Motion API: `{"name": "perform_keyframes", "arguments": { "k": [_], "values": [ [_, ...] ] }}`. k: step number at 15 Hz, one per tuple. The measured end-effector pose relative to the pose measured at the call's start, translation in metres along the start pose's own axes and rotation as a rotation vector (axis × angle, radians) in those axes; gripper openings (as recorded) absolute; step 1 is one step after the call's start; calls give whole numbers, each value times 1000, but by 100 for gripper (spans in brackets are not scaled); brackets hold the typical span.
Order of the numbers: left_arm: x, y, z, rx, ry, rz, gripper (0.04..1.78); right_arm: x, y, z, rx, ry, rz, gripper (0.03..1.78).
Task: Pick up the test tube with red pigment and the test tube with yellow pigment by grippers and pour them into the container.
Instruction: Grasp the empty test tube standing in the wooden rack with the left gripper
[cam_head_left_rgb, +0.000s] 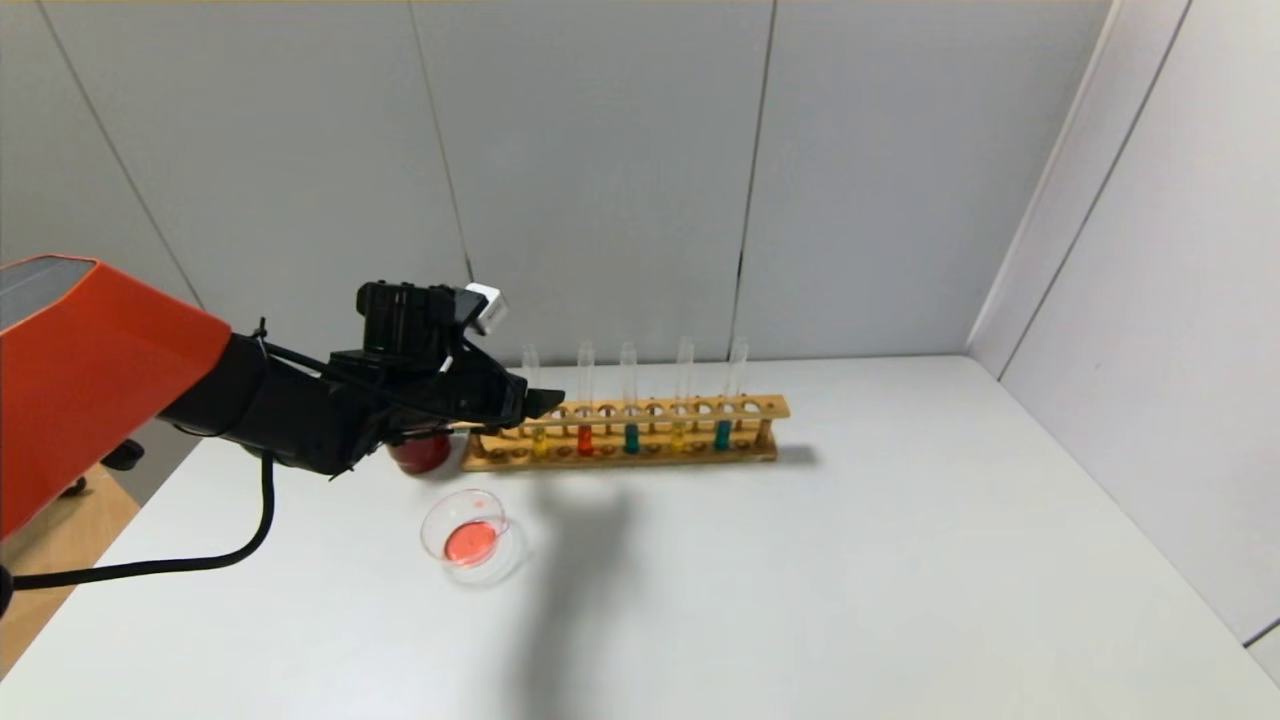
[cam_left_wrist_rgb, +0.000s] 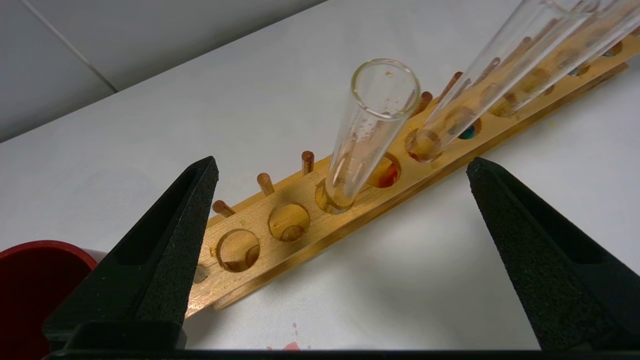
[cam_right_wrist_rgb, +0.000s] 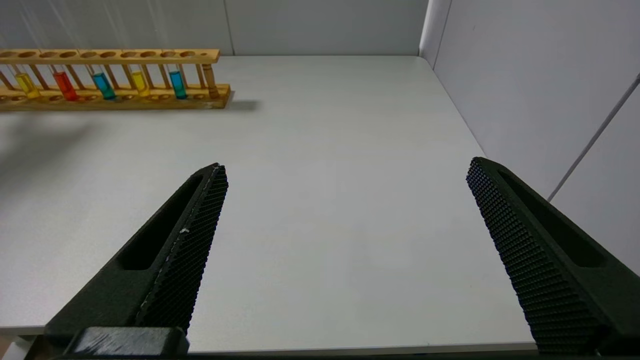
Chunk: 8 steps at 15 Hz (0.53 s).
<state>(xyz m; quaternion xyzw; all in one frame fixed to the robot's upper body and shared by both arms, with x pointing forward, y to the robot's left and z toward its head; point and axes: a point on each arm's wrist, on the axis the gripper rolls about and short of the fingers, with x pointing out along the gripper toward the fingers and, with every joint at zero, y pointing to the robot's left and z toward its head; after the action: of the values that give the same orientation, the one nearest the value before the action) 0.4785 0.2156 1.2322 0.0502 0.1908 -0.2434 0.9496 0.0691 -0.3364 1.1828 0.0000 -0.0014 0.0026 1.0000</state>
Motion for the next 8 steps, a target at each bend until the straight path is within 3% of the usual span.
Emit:
{"name": "perform_keyframes", "arguments": {
  "k": [8],
  "values": [
    [8,1,-3,-4,5,-1,175,0,0,0,0,0,0,175]
  ]
}}
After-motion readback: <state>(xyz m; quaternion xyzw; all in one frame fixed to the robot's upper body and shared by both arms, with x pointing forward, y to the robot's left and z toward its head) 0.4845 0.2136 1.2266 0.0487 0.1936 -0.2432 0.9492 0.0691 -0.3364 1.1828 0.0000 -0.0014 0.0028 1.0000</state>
